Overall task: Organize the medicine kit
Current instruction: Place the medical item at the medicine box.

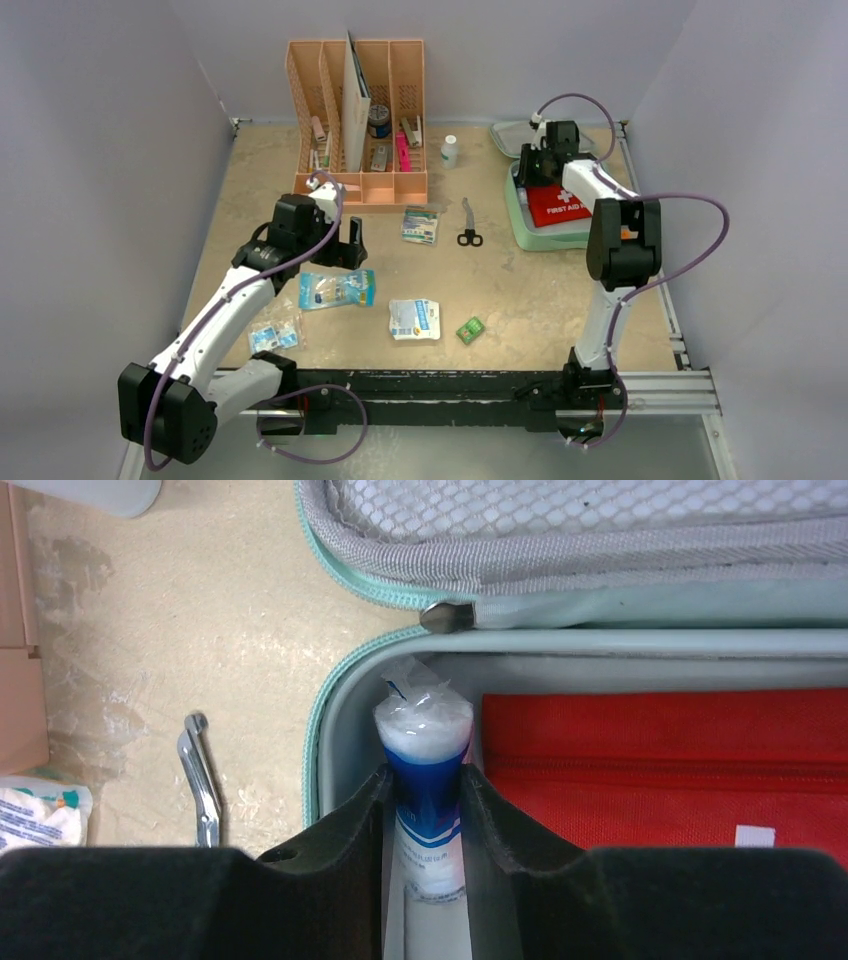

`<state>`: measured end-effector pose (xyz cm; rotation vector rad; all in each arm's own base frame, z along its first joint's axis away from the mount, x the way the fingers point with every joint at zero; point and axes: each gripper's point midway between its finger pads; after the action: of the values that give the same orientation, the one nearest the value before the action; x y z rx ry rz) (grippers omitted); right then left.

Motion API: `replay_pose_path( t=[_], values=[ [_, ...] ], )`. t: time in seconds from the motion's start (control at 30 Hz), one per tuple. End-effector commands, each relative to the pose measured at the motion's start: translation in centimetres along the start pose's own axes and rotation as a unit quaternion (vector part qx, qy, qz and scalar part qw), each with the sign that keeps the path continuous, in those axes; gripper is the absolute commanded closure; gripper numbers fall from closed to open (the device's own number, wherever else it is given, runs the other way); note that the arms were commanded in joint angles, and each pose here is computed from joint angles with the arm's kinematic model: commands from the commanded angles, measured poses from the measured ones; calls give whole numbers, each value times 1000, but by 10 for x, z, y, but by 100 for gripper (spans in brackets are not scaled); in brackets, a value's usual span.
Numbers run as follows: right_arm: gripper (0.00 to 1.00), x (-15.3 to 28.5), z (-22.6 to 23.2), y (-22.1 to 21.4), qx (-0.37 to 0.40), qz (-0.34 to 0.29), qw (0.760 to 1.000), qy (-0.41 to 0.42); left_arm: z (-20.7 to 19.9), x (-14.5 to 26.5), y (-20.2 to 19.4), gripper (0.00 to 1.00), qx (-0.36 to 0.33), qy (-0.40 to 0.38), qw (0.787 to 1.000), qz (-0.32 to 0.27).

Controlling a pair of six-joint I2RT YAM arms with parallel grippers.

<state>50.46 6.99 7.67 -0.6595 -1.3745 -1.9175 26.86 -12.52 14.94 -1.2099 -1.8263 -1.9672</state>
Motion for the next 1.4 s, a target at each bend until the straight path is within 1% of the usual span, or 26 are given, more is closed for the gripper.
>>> replay_pose_path(
  t=[0.0, 0.17, 0.33, 0.5, 0.57, 0.73, 0.9, 0.97, 1.13, 1.23, 1.37],
  values=[
    [68, 2, 14, 30, 9, -37, 999, 29, 1, -3, 6, 4, -17, 3, 1000, -12],
    [67, -3, 15, 30, 10, -30, 999, 34, 3, -5, 3, 4, -19, 7, 1000, -1],
    [60, 4, 16, 34, 12, -33, 999, 31, 4, -6, 0, 4, -20, 7, 1000, 4],
    [48, 24, 21, 45, 10, -28, 999, 24, 1, -9, -6, 5, -15, -3, 1000, 26],
    [47, 35, 24, 51, 4, -33, 999, 21, -1, -9, -6, 5, -13, -9, 999, 31],
    [45, 61, 22, 43, -30, 1, 999, -10, -4, -8, -1, 5, -11, -14, 999, 26],
    [46, 90, 29, 21, -73, 36, 997, -17, -8, -4, 1, 5, -12, -25, 999, 17],
    [46, 102, 35, 8, -79, 47, 996, -13, -9, -3, 2, 5, -12, -27, 999, 14],
    [48, 132, 47, -26, -117, 72, 990, -32, -11, -2, 3, 5, -11, -32, 999, 8],
    [50, 149, 61, -49, -104, 92, 990, -32, -11, 0, 5, 5, -11, -31, 999, 4],
    [50, 174, 84, -80, -60, 115, 991, -34, -11, 2, 5, 3, -11, -29, 1000, 0]
  ],
)
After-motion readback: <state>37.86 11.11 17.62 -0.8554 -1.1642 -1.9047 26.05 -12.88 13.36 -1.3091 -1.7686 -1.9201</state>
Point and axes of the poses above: each gripper's point midway between its finger pads, its own x axis back along the fingers, its own z axis along the line the jaws close on, y = z × x, and after that the axes turned 10 degrees about -x, right-handed
